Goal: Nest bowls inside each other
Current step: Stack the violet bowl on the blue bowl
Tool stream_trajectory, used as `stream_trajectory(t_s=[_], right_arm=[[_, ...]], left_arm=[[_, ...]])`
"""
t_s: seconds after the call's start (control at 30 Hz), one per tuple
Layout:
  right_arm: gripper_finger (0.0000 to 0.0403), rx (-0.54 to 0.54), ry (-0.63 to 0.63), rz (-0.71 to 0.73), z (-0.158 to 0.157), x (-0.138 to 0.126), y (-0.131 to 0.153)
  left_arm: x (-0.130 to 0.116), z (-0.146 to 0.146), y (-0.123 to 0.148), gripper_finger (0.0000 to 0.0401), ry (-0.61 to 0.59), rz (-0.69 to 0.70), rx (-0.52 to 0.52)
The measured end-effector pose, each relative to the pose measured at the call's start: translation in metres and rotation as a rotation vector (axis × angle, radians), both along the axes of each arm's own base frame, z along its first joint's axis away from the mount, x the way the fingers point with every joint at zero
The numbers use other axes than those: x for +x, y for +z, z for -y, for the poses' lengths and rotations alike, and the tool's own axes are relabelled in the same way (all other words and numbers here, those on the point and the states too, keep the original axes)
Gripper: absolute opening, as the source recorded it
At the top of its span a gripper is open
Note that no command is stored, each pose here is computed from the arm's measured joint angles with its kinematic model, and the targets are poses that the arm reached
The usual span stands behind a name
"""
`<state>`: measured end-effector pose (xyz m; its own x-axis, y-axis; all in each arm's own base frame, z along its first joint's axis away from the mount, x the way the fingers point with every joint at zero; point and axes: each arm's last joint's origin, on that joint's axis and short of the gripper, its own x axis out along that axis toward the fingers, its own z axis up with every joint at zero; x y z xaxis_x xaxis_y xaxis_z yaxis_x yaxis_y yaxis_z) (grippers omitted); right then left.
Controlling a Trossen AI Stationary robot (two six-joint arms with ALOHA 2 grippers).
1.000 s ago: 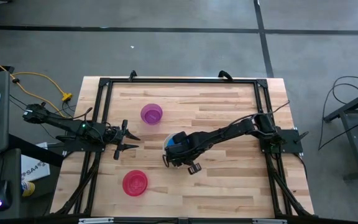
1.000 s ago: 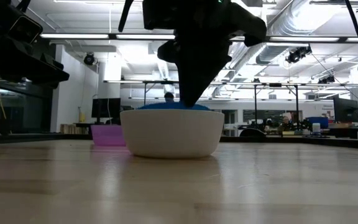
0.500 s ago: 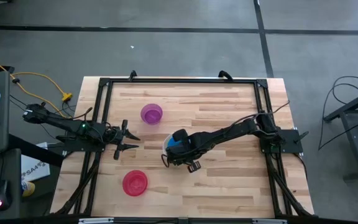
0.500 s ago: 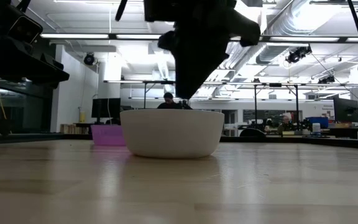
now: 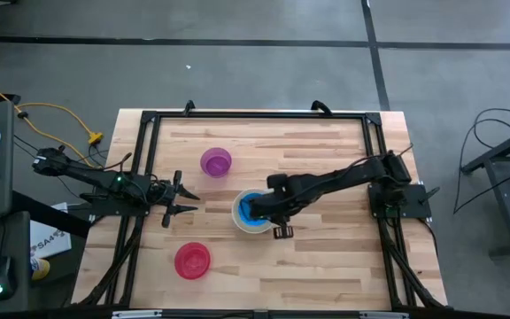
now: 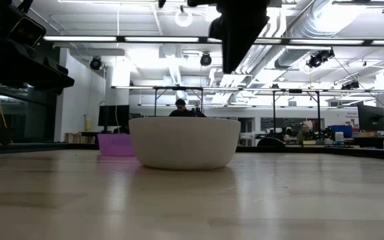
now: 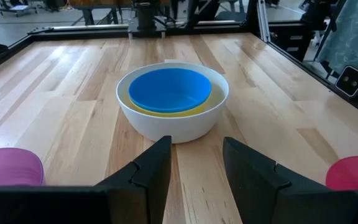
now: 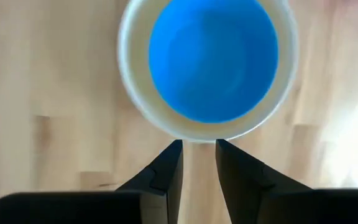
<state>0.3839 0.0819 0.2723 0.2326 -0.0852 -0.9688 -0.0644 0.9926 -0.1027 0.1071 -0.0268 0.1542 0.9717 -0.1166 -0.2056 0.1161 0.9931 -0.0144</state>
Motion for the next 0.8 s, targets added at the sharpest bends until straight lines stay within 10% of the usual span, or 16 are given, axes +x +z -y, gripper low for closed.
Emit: stream_trajectory(t_s=[0.8], right_arm=[[0.0089,0.144,-0.309,0.082,0.027,-0.145,-0.022]], left_arm=[[0.0,0.0,0.0,0.0145,-0.001,0.0,0.0]])
